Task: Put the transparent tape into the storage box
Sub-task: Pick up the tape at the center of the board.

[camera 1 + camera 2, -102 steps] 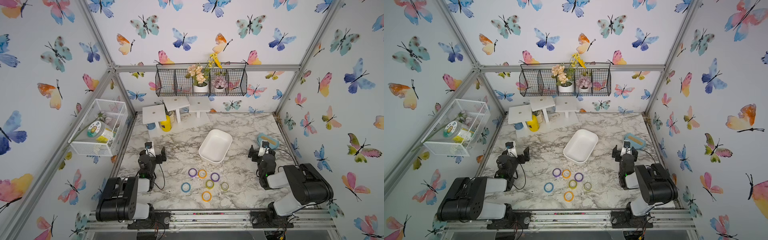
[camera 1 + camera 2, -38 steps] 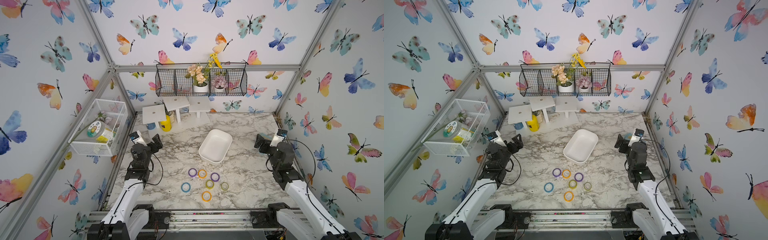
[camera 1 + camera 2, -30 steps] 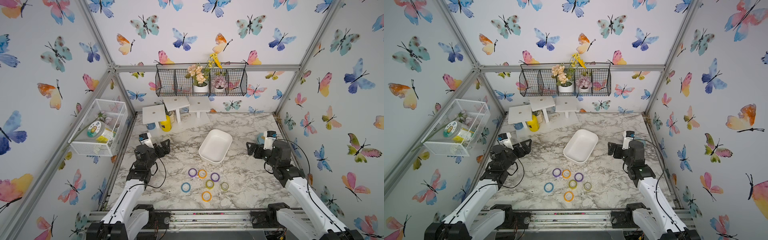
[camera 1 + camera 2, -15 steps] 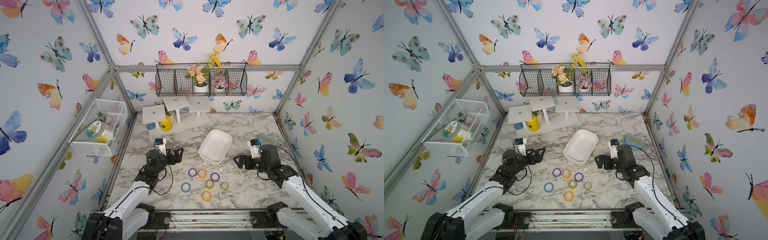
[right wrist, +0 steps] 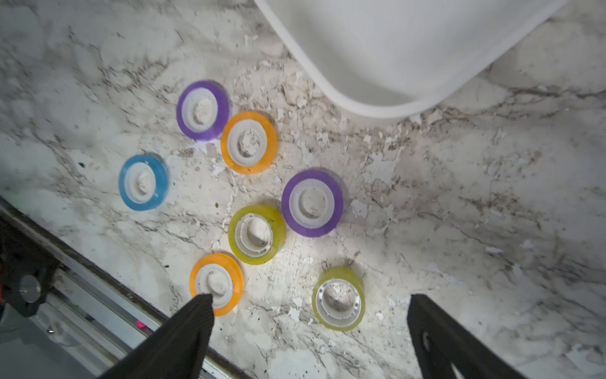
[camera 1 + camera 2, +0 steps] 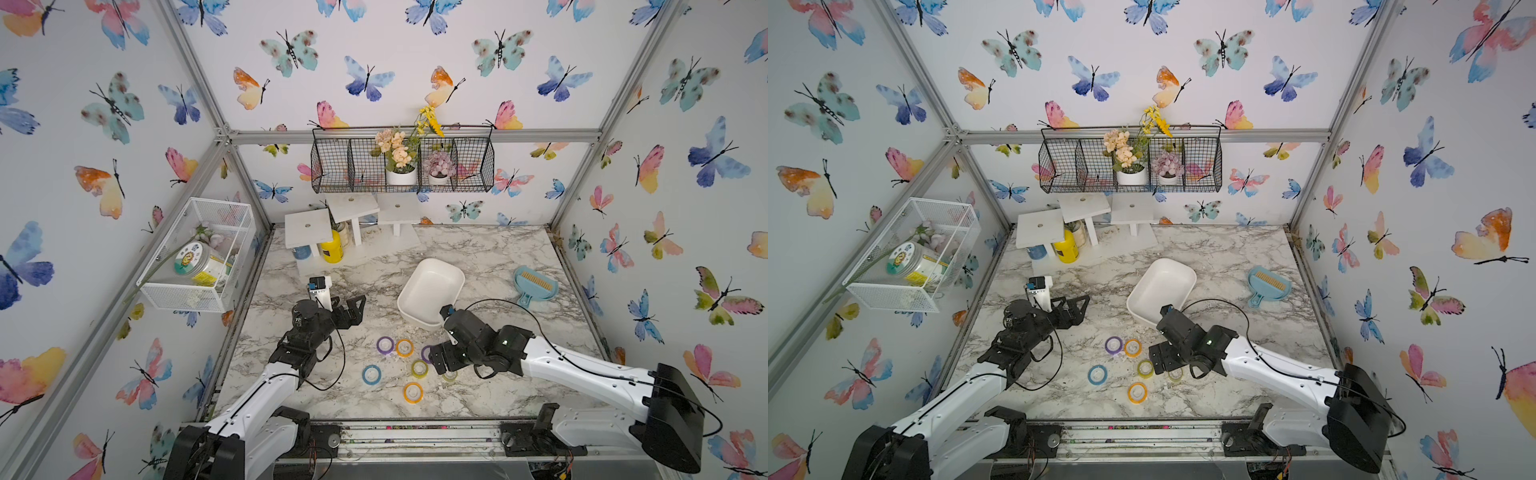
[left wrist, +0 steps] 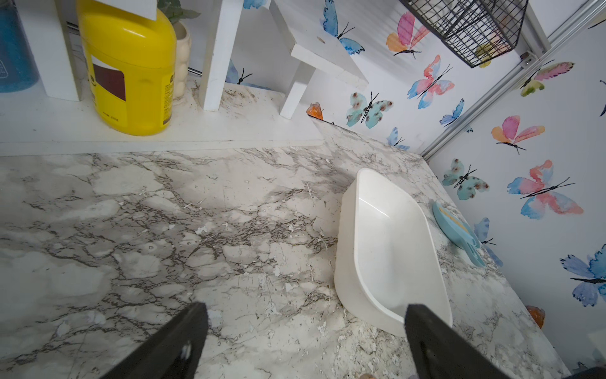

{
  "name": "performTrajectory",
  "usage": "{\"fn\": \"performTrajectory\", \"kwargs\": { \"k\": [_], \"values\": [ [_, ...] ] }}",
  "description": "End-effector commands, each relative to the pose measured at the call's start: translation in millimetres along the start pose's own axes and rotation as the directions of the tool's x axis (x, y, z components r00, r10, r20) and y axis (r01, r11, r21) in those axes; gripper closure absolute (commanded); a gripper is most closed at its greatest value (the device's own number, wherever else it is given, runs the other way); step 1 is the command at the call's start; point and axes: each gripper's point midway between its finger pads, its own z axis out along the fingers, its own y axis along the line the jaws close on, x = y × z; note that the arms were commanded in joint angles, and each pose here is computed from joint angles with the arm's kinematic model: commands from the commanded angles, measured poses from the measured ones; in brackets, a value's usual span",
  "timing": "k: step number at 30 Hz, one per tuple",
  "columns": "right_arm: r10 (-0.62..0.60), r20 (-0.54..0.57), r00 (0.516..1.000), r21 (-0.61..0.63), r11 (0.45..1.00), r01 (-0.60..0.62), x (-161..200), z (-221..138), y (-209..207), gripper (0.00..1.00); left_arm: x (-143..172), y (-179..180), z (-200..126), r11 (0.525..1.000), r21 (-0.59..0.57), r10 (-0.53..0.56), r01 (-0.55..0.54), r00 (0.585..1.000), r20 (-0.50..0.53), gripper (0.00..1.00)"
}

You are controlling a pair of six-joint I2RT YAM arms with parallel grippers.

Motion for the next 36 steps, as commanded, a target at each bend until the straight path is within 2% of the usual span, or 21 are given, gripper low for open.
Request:
{"fn": "performTrajectory", "kwargs": {
  "k": [1, 9, 21, 24, 36],
  "values": [
    [0.041, -0.106, 0.993, 0.188, 0.982, -0.02, 30.4, 8.8, -26.0, 0.05, -5.7, 2.2, -0.6, 0.999, -0.025, 0.02, -0.019, 1.0, 0.018, 0.01],
    [0.036, -0.125, 0.992, 0.202, 0.979, -0.01, 37.6, 19.4, -26.3, 0.05, -2.5, 3.4, 3.5, 1.0, -0.026, 0.011, -0.011, 1.0, -0.002, 0.01],
    [0.012, -0.191, 0.981, 0.175, 0.984, 0.022, 46.8, 40.1, -18.3, 0.22, -1.1, 4.0, 4.3, 1.0, -0.027, 0.007, -0.007, 1.0, -0.007, 0.01],
    [0.012, -0.204, 0.979, 0.184, 0.982, 0.026, 49.0, 44.3, -19.3, 0.29, -0.9, 3.9, 5.6, 1.0, -0.026, 0.003, -0.003, 1.0, -0.012, 0.01],
    [0.007, -0.211, 0.977, 0.179, 0.983, 0.032, 50.2, 55.0, -18.1, 0.41, -0.9, 4.5, 4.9, 1.0, -0.03, 0.004, -0.005, 1.0, -0.01, 0.01]
  ]
}}
